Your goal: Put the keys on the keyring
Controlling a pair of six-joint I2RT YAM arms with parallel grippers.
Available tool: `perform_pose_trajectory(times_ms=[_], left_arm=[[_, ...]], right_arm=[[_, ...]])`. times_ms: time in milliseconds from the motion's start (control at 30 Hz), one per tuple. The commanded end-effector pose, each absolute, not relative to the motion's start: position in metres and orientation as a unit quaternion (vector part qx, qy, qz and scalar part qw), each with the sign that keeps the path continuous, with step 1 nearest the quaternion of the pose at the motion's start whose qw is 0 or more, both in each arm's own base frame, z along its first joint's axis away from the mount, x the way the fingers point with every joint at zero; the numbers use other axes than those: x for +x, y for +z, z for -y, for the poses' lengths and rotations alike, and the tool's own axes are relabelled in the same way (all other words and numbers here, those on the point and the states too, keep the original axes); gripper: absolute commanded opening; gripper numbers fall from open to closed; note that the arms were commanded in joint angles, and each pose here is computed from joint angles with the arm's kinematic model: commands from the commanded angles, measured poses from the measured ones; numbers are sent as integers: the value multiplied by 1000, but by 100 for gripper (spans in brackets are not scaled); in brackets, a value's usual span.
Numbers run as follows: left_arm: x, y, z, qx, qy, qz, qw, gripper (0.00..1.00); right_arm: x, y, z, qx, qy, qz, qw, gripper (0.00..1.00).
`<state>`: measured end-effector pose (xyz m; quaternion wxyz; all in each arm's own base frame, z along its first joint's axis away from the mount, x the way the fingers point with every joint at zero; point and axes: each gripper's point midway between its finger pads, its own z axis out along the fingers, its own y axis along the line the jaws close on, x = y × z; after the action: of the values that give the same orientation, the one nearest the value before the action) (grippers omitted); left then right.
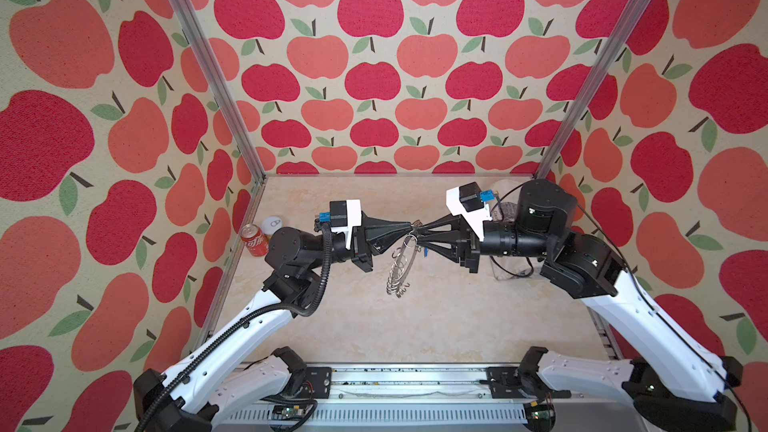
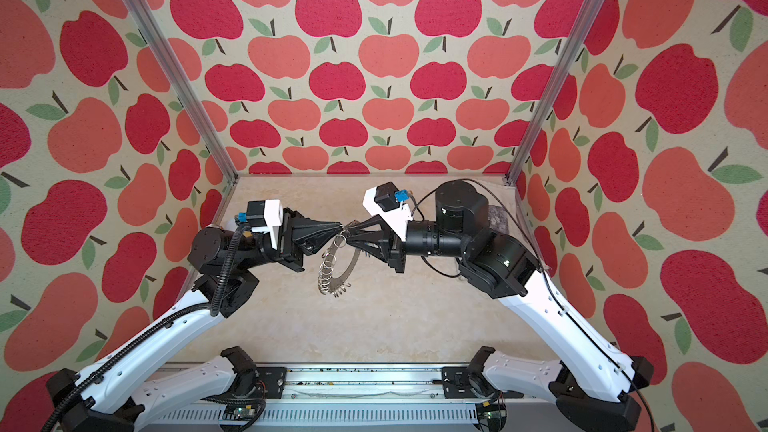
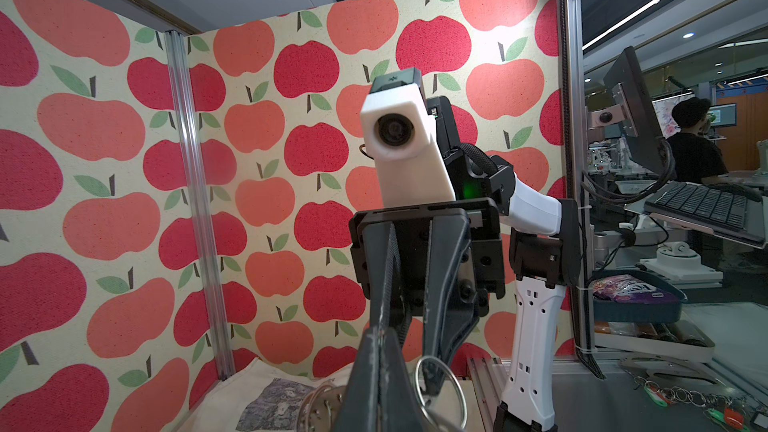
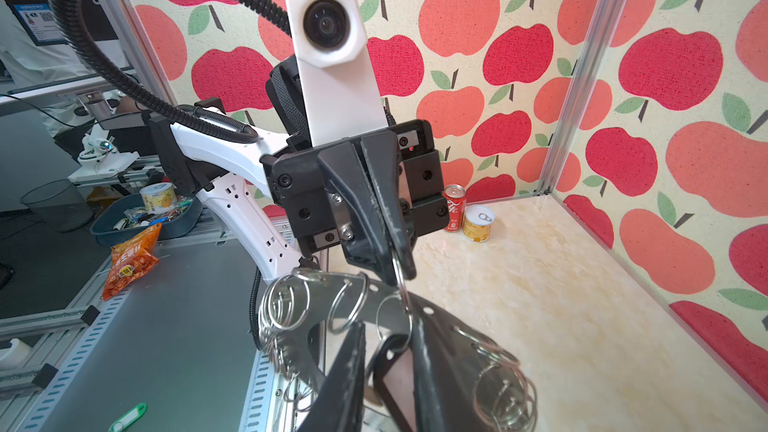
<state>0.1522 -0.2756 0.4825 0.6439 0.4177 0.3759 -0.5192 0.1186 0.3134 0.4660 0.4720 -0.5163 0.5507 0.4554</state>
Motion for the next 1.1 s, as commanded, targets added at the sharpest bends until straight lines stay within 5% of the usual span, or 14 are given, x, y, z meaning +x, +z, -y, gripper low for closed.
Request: perform_pose_trajectory(times_ms=[0,900,1067], left_arm=[[143,497,268,415,-521,-347,660,0],[140,500,267,418,-524,-341,659,0],[139,501,267,419,-525,-341,658,0]], right_arm=[[121,475,-311,-517,447,-537,495,22],[122,474,-321,-519,467,-525,486,14],[122,475,-321,-517,468,-524,488,4]])
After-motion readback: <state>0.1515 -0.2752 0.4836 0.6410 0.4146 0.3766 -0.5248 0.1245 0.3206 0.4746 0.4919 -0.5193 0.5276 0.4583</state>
